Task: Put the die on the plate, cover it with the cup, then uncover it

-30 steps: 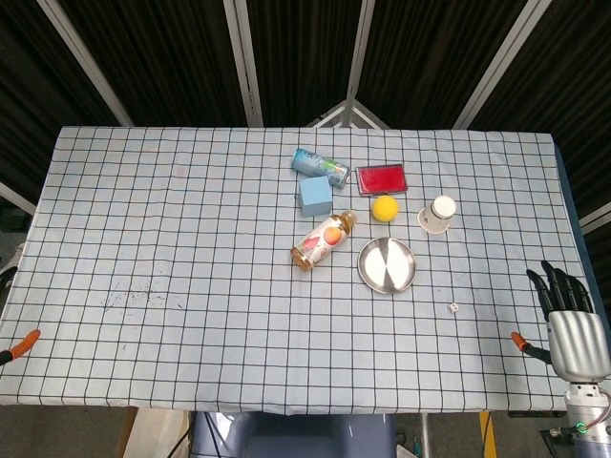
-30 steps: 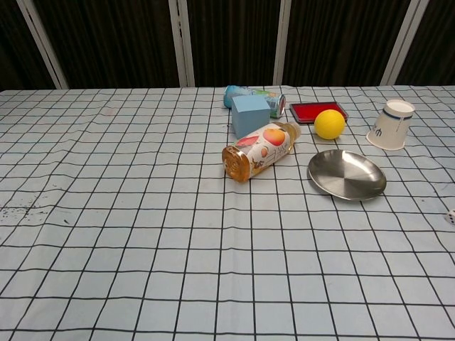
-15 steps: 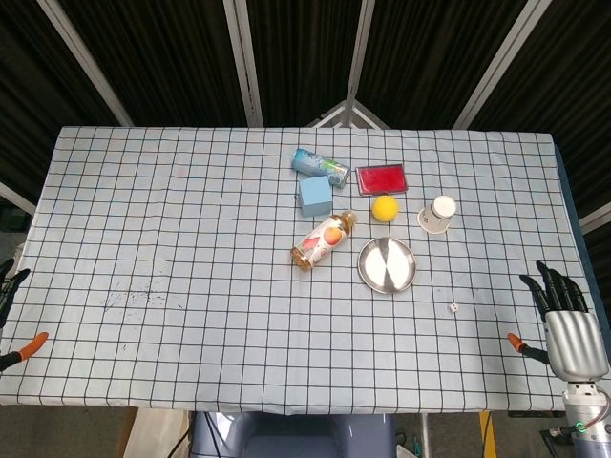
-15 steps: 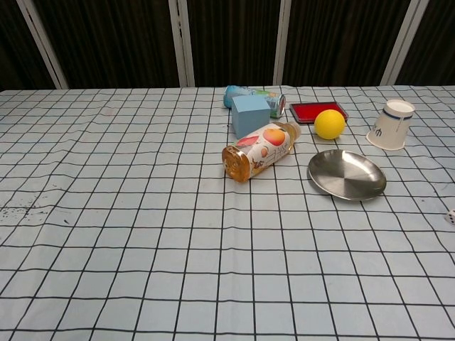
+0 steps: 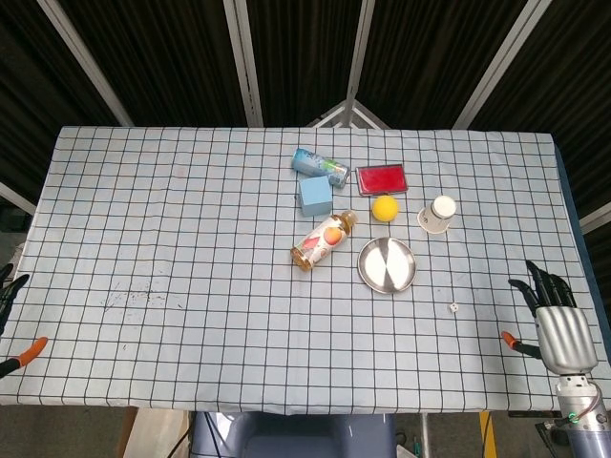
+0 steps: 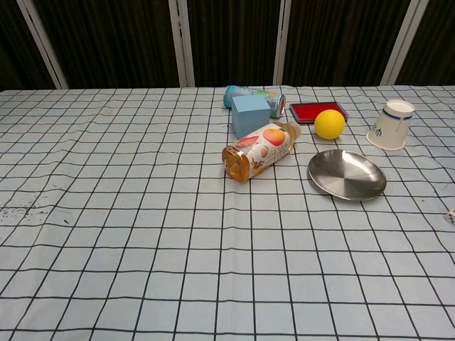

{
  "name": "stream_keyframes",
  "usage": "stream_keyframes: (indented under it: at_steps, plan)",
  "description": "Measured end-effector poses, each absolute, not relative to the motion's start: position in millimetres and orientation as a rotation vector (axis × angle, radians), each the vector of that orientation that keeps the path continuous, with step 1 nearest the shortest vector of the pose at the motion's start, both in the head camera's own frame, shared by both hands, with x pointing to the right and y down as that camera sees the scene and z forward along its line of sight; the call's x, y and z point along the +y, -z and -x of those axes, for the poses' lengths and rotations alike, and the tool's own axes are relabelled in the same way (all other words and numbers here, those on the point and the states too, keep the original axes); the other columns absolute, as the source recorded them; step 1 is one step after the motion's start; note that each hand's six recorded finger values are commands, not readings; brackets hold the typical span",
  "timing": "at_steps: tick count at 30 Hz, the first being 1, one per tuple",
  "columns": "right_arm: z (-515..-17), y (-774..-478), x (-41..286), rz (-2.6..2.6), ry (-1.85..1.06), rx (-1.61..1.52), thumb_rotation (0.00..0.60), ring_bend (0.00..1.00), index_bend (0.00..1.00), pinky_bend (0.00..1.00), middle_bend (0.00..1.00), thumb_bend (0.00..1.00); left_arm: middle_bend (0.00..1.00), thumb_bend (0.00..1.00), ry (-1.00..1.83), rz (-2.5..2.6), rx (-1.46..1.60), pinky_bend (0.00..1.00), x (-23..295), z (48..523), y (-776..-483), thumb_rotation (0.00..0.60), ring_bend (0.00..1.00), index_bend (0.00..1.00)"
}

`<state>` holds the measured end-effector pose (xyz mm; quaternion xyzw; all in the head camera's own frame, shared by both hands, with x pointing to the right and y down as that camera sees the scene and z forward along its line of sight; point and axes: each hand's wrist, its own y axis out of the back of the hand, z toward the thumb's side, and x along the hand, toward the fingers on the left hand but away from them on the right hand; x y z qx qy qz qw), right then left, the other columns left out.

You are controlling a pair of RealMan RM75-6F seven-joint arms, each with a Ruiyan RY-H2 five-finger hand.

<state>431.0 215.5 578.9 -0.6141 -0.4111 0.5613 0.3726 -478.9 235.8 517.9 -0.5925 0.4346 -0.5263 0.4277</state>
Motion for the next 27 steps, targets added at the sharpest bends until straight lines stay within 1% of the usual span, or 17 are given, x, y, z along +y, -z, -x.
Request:
stream_keyframes:
  at_steps: [4,15,21,27]
  plan:
    - [-431,-592,207,1.594,-1.442,-0.990,0.600,0.11,0.26,0.10,0.05,0.08,0.00,0.26,1.332,1.488,1.074,0.02,234,477,-523,0.600,0.00,0.10]
    - [-433,-637,176,1.690,-1.391,-0.806,0.600,0.14,0.26,0.10,0.05,0.08,0.00,0.26,1.344,1.471,1.075,0.02,236,473,-525,0.600,0.00,0.10]
    - [-436,-663,170,1.706,-1.367,-0.735,0.600,0.14,0.32,0.10,0.06,0.10,0.00,0.26,1.343,1.468,1.074,0.02,238,471,-525,0.600,0.00,0.10]
    - [-423,-687,174,1.784,-1.318,-0.675,0.600,0.14,0.35,0.10,0.06,0.14,0.00,0.26,1.349,1.477,1.057,0.02,240,469,-527,0.600,0.00,0.10]
